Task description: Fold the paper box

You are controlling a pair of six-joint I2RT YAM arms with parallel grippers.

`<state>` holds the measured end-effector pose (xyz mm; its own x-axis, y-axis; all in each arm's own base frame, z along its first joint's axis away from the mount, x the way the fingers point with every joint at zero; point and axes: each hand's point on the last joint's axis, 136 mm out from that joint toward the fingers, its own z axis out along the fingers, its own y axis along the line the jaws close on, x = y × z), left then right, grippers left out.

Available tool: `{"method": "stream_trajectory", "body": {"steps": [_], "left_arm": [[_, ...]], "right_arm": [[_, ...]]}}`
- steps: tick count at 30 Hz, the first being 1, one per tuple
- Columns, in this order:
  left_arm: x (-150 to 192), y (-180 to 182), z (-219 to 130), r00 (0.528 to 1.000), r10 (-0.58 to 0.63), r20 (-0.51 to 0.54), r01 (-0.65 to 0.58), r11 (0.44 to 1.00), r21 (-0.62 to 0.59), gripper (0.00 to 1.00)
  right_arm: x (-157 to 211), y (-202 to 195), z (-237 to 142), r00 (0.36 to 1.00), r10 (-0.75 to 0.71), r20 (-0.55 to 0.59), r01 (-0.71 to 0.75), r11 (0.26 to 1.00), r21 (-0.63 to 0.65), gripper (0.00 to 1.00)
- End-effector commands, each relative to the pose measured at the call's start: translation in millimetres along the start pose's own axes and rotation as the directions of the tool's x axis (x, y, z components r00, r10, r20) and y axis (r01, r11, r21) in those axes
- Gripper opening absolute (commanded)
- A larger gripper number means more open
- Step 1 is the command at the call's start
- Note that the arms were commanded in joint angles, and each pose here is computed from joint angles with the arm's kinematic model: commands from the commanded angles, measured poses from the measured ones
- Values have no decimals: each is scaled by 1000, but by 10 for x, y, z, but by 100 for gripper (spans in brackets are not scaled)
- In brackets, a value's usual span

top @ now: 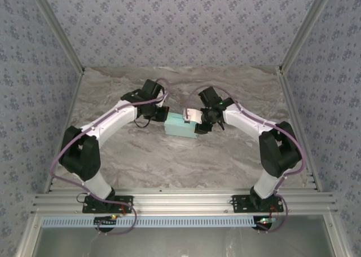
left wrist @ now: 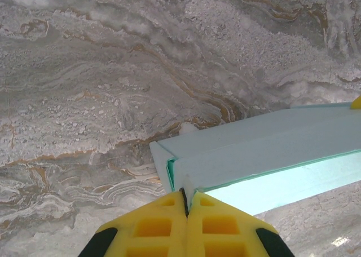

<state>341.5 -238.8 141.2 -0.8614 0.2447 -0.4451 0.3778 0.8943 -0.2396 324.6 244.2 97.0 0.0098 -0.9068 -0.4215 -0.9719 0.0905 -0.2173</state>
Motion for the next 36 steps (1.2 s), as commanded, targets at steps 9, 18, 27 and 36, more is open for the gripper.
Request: {"method": "stream_trajectory", "body": {"steps": [9,18,27,36], "left_arm": [[75,-139,37,991,-110,-73,113,992,46,0],[66,-231,44,986,-140,-91,149,984,93,0],[221,-162,156,986,-136,-98,143,987,77,0],[394,-27,273,992,-103,-69,106,994,40,0]], "right_arm": [[388,220,218,985,2,-174,-14,998,-67,39],[387,194,227,985,22,-169,-32,998,-58,39],[364,169,225,987,19,-158,-27,998,-49,39],[418,274,259,988,1,-155,-13,997,-77,39]]}}
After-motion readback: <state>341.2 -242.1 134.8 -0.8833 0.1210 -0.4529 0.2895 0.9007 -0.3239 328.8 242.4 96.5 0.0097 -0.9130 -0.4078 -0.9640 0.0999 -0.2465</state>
